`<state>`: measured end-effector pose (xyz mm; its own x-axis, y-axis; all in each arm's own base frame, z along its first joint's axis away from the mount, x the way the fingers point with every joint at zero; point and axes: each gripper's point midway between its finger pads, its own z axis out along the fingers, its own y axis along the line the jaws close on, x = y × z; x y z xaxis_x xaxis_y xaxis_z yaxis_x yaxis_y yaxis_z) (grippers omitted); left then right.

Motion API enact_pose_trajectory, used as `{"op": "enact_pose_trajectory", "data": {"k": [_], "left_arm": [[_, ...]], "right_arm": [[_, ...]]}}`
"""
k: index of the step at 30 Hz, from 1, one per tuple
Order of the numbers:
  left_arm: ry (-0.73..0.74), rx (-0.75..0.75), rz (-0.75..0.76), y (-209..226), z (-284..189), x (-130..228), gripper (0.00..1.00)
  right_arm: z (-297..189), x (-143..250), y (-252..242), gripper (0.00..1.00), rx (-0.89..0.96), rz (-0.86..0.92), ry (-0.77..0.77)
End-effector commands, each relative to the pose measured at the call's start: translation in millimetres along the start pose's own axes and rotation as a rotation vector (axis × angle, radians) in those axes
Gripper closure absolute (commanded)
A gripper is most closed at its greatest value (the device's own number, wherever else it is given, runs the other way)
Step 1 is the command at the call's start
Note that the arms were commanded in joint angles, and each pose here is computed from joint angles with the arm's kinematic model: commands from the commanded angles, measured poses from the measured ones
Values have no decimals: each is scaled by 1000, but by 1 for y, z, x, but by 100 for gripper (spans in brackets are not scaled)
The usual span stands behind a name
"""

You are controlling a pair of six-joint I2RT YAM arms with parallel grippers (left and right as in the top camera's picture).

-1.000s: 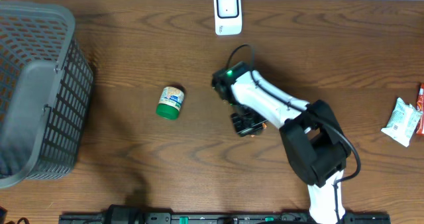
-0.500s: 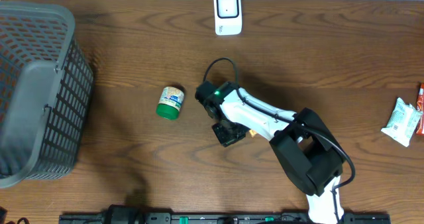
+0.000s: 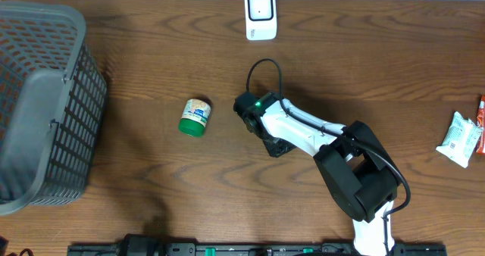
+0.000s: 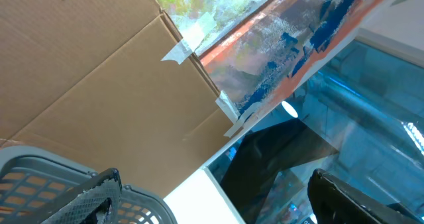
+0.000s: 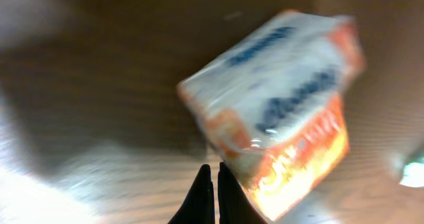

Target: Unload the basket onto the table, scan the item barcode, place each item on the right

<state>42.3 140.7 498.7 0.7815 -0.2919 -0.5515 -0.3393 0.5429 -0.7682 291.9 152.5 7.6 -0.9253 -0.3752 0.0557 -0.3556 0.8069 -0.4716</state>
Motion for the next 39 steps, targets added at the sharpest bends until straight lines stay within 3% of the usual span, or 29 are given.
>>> {"op": "enact_pose_trajectory", "data": {"k": [1, 6, 10, 15, 20, 22, 28, 33, 39], "left_arm": [[-5, 6, -5, 0, -1, -1, 10], [-5, 6, -5, 0, -1, -1, 10], [-4, 6, -5, 0, -1, 0, 10], [-4, 6, -5, 0, -1, 0, 10], [-4, 6, -5, 0, -1, 0, 10], [-4, 6, -5, 0, -1, 0, 10], [-4, 6, -5, 0, -1, 0, 10], [-4, 6, -5, 0, -1, 0, 10], [-5, 6, -5, 0, -1, -1, 10]], "right_arm": [[-12, -12, -37, 99, 176, 75, -96], [-31, -19, -60, 99, 257, 116, -171], [-49, -16, -53, 98, 117, 207, -197], [-71, -7, -11, 1, -304, 437, -104], [-75, -18, -8, 1, -473, 719, -28], [-77, -27, -7, 1, -523, 751, -35], [-63, -29, -27, 1, -499, 1021, 30], [-46, -34, -42, 1, -503, 1028, 51], [-19, -31, -34, 1, -570, 871, 144]]}}
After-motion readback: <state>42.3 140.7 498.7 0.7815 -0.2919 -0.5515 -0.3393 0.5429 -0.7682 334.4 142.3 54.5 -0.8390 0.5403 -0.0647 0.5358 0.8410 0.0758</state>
